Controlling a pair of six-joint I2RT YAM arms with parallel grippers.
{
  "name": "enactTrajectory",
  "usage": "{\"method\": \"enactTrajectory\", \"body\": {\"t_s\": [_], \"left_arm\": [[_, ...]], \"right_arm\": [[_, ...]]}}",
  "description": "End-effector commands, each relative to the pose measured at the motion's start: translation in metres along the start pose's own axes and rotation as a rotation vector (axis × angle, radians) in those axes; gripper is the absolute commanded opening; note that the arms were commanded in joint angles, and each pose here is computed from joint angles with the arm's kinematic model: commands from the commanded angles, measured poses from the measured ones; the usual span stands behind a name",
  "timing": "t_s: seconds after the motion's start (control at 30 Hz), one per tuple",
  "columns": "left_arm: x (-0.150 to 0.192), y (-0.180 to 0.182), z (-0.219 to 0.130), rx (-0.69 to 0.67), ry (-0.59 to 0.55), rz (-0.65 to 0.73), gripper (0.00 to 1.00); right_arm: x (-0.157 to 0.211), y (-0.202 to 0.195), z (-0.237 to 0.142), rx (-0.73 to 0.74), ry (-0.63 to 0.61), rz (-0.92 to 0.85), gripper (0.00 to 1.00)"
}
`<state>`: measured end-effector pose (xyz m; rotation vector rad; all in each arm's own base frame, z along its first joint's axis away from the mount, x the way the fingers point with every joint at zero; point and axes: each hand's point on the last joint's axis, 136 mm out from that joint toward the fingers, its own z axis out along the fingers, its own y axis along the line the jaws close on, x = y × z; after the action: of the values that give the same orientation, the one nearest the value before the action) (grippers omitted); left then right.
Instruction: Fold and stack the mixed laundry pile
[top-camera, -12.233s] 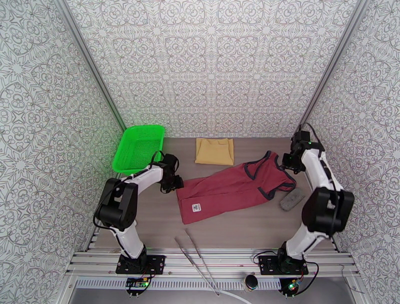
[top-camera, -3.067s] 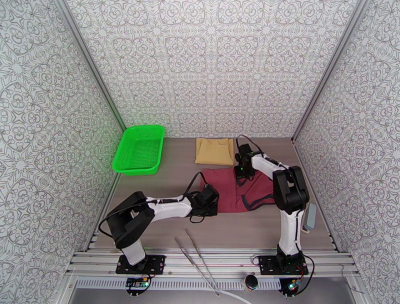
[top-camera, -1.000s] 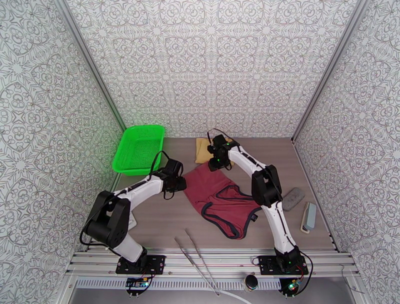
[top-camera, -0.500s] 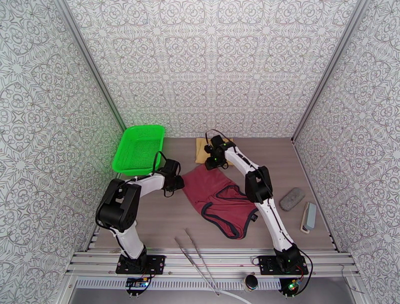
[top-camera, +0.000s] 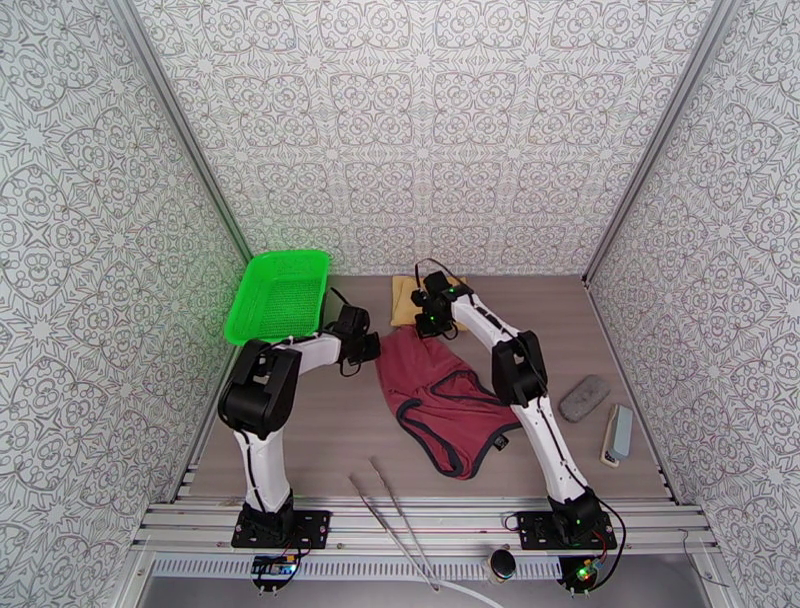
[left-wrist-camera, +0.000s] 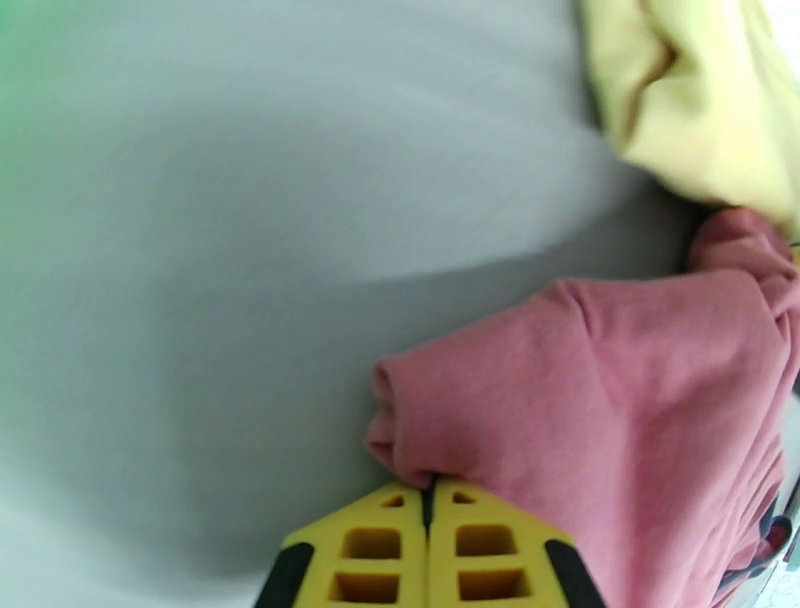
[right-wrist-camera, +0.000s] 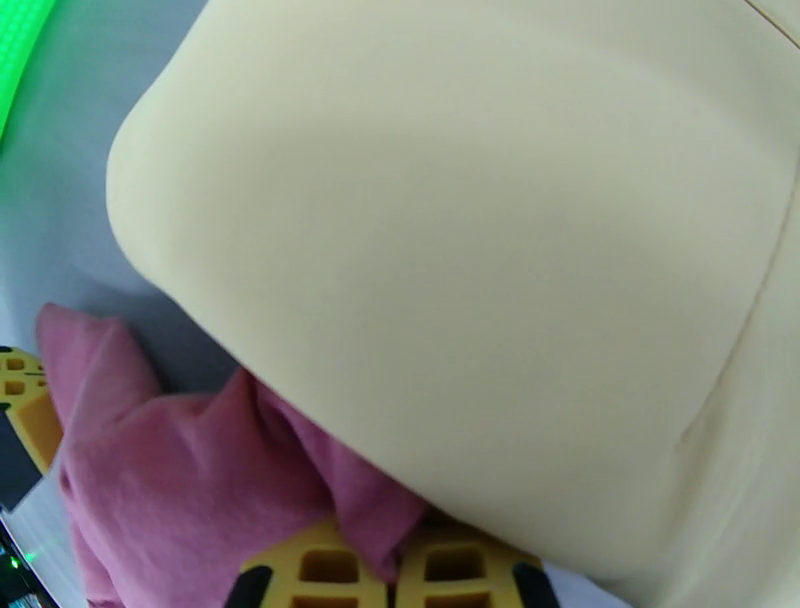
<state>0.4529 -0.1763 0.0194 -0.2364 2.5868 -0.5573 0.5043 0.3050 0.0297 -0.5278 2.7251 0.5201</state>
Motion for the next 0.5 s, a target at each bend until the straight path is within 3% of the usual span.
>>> {"method": "enactTrajectory", "body": {"t_s": [0.0,0.27,0.47], "left_arm": [[0.027,0.006,0.03,-0.016,0.061,0.035,0.0],[0.013,-0.015,0.036,0.023,0.056,0.097,0.0],[0.013,-0.045,0.051,0.048,0.08,0.199,0.0]], "right_arm": [[0.006,-0.019,-0.016,0.103,-0.033,0.085,0.0],[0.02,-0.064,-0.092,0.37,-0.238,0.301,0.0],[0.026,-0.091,-0.11,0.473,-0.27,0.355,0.0]]}}
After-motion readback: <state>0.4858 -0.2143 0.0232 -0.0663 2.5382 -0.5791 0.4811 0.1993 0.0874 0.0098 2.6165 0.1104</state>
